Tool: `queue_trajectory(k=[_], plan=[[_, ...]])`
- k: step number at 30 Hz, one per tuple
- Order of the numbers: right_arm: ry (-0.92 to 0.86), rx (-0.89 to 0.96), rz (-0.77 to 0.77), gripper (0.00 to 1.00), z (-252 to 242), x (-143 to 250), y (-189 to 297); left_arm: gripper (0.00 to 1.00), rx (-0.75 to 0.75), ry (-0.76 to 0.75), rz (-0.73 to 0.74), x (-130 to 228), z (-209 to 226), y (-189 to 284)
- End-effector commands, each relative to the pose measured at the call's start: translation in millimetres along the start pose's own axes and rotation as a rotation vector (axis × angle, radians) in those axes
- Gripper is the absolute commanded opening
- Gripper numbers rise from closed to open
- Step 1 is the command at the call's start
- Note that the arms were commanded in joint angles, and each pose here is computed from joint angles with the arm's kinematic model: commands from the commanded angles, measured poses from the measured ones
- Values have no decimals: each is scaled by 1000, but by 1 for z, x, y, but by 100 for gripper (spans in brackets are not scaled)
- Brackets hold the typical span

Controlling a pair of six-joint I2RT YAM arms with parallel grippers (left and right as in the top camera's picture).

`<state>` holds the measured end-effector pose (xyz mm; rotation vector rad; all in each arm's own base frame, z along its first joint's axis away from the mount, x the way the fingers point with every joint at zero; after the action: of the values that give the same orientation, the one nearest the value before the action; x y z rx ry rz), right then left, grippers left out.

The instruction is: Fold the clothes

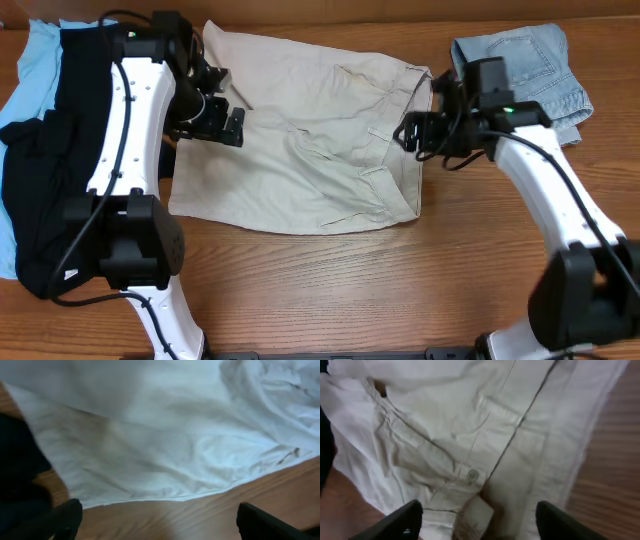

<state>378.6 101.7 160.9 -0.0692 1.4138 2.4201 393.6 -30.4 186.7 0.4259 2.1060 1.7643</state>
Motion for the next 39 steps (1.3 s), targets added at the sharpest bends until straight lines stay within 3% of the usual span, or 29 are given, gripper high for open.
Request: queue_trajectory(k=[1, 5, 7, 9, 11, 15, 20, 22, 23, 25, 27, 32, 39], plan=[[69, -106, 139, 74, 19, 23, -24, 100, 76, -31, 35, 4, -20, -20], [91, -87, 218, 67, 22, 41, -36, 100, 99, -35, 86, 13, -25, -48], [104, -66, 252, 51, 21, 53, -42, 100, 108, -34, 105, 17, -27, -60], [92, -25, 281, 27, 15, 66, -49, 100, 110, -32, 111, 19, -28, -70], [35, 40, 304, 13, 3, 76, -54, 100, 108, -24, 109, 19, -28, -74], [-105, 233, 323, 4, -32, 93, -55, 100, 99, -25, 92, 15, -26, -75], [-190, 358, 326, 4, -55, 105, -55, 100, 88, -32, 74, 12, -24, -76], [-186, 341, 303, 6, -52, 99, -56, 100, 84, -35, 64, 10, -23, -76], [-182, 326, 291, 19, -48, 95, -56, 100, 83, -35, 61, 9, -23, -76], [-167, 301, 252, 58, -40, 82, -55, 100, 82, -36, 58, 9, -22, -76], [-152, 272, 197, 69, -30, 65, -51, 100, 82, -36, 58, 9, -22, -76], [-102, 172, 30, 81, -8, 19, -48, 100, 82, -36, 59, 9, -22, -76], [-79, 133, -32, 76, -12, 0, -81, 100, 74, -39, 43, 5, -21, -77]])
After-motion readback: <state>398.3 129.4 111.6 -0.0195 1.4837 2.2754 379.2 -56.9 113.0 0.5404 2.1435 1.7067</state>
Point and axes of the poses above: each gripper's point midway between its finger pads, its own y axis back along the fingers, its own z axis along the line the jaws close on, x = y × z, the point moved 4 cm from there along y, back along the fingers, and after that the axes turned 14 degrees about -y, right-handed, at the moved point
